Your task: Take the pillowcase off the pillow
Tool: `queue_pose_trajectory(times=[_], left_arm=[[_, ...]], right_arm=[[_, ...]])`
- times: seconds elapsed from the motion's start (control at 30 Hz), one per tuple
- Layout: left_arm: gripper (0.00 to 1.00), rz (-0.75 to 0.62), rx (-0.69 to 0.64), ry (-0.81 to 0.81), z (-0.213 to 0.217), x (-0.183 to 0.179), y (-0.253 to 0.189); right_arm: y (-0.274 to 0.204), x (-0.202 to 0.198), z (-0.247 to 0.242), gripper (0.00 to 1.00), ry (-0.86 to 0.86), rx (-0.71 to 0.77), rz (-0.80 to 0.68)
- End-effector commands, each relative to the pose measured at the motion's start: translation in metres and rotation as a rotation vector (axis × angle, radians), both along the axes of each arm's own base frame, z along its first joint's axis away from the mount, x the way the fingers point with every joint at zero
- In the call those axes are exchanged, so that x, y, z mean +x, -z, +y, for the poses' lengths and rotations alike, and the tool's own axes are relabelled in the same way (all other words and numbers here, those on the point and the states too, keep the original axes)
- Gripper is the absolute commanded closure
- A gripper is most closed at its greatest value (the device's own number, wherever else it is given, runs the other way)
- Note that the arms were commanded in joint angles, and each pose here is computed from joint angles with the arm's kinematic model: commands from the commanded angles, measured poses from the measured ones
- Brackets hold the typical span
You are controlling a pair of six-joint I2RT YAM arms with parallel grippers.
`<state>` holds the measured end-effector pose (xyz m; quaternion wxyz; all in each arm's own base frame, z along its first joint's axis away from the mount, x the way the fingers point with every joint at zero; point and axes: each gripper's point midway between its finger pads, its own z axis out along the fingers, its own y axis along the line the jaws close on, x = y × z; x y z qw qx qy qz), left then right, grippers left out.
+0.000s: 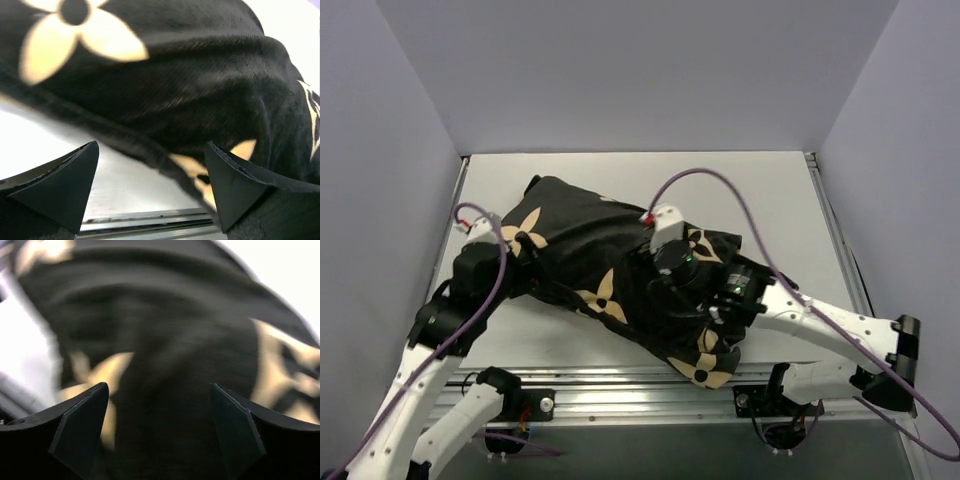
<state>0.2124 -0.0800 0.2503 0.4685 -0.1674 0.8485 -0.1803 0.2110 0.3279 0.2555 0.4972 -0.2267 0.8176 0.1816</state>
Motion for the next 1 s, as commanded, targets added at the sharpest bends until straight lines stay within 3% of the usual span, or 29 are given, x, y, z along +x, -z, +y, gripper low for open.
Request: queue_pose_trajectory(times=[0.0, 0.1, 0.27, 0.3, 0.4, 0.57, 0.7, 0.73, 0.87, 0.97], left_arm=[[0.04, -0.027, -0.081, 0.134, -0.042, 0.032, -0.005], [0.00, 0.050, -0.151, 0.049, -0.051, 0.051, 0.031], [0.19, 0.186, -0.247, -0.109, -0.041, 0.036, 0.110], [0.27, 0.193, -0.263, -0.150, -0.037, 0.035, 0.118], [0.37, 0.154, -0.266, -0.235, -0.018, 0.040, 0.128], [0.40, 0.078, -0.253, -0.282, 0.018, 0.089, 0.089], [0.31, 0.009, -0.154, -0.193, 0.026, 0.123, 0.021], [0.30, -0.057, -0.155, -0.164, 0.023, 0.130, -0.014], [0.23, -0.138, -0.140, 0.002, -0.004, 0.114, -0.061], [0.20, -0.215, -0.052, 0.083, -0.023, 0.096, -0.076]], right_arm=[[0.015, 0.031, -0.073, 0.23, 0.262, 0.062, 0.057], [0.032, 0.032, -0.101, 0.23, 0.298, 0.107, 0.101], [0.058, 0.030, -0.103, 0.24, 0.270, 0.173, 0.164], [0.069, 0.028, -0.101, 0.24, 0.256, 0.165, 0.179], [0.078, 0.031, -0.070, 0.24, 0.153, 0.209, 0.206], [0.092, 0.064, -0.022, 0.25, 0.066, 0.217, 0.192], [0.080, 0.094, 0.008, 0.25, 0.015, 0.207, 0.161], [0.066, 0.099, 0.019, 0.25, -0.012, 0.214, 0.152], [0.028, 0.106, 0.019, 0.24, -0.006, 0.228, 0.100], [0.013, 0.103, -0.009, 0.23, 0.085, 0.222, 0.062]])
